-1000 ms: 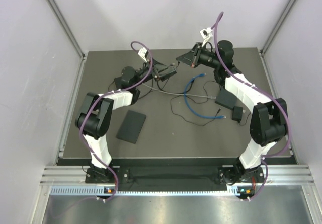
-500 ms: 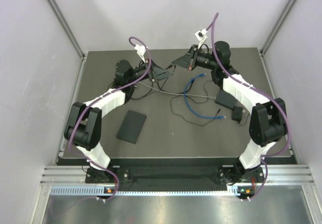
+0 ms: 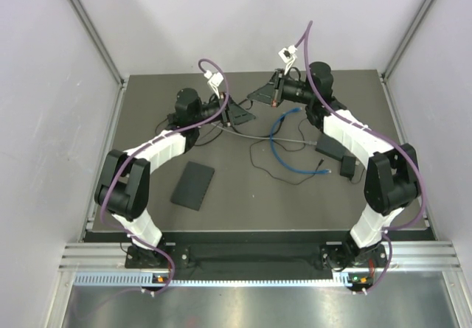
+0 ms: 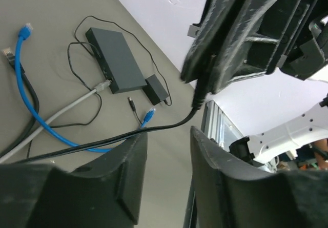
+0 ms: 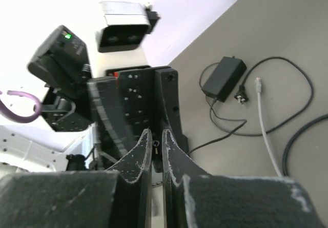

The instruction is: Insert the plug into the switch port

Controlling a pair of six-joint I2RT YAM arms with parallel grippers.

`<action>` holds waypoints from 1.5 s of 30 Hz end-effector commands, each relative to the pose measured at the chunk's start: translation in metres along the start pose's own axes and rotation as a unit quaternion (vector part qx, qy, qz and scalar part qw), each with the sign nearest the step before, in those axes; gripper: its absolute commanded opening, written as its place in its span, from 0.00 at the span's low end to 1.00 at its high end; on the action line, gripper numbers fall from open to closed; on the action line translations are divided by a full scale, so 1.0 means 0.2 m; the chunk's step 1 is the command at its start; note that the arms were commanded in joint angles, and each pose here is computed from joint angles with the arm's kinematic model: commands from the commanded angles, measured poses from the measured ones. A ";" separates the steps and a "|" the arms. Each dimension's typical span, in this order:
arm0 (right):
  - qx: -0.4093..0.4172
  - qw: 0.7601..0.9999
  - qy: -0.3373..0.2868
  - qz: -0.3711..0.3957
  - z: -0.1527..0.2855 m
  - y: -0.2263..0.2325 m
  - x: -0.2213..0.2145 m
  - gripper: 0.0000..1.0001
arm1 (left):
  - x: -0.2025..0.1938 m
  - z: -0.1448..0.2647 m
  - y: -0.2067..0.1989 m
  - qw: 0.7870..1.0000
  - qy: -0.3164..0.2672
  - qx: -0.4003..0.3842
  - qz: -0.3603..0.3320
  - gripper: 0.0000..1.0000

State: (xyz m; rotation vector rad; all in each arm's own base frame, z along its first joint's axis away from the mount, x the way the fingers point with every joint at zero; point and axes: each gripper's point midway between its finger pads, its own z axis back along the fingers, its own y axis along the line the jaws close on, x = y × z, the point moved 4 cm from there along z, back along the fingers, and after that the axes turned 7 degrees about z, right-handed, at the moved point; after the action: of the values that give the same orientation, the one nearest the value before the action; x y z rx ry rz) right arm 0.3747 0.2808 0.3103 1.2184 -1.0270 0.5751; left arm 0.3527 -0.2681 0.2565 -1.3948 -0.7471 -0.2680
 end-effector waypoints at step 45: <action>0.058 0.997 0.029 0.036 -0.10 0.19 -0.01 0.00 | -0.05 0.11 -0.13 0.964 0.056 -0.029 -0.259 0.00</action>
State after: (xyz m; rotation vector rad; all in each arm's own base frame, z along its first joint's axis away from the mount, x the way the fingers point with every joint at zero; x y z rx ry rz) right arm 0.3493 0.3033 0.3031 1.2312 -0.9219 0.6640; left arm 0.3280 -0.2535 0.2555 -1.1669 -0.9540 -0.7087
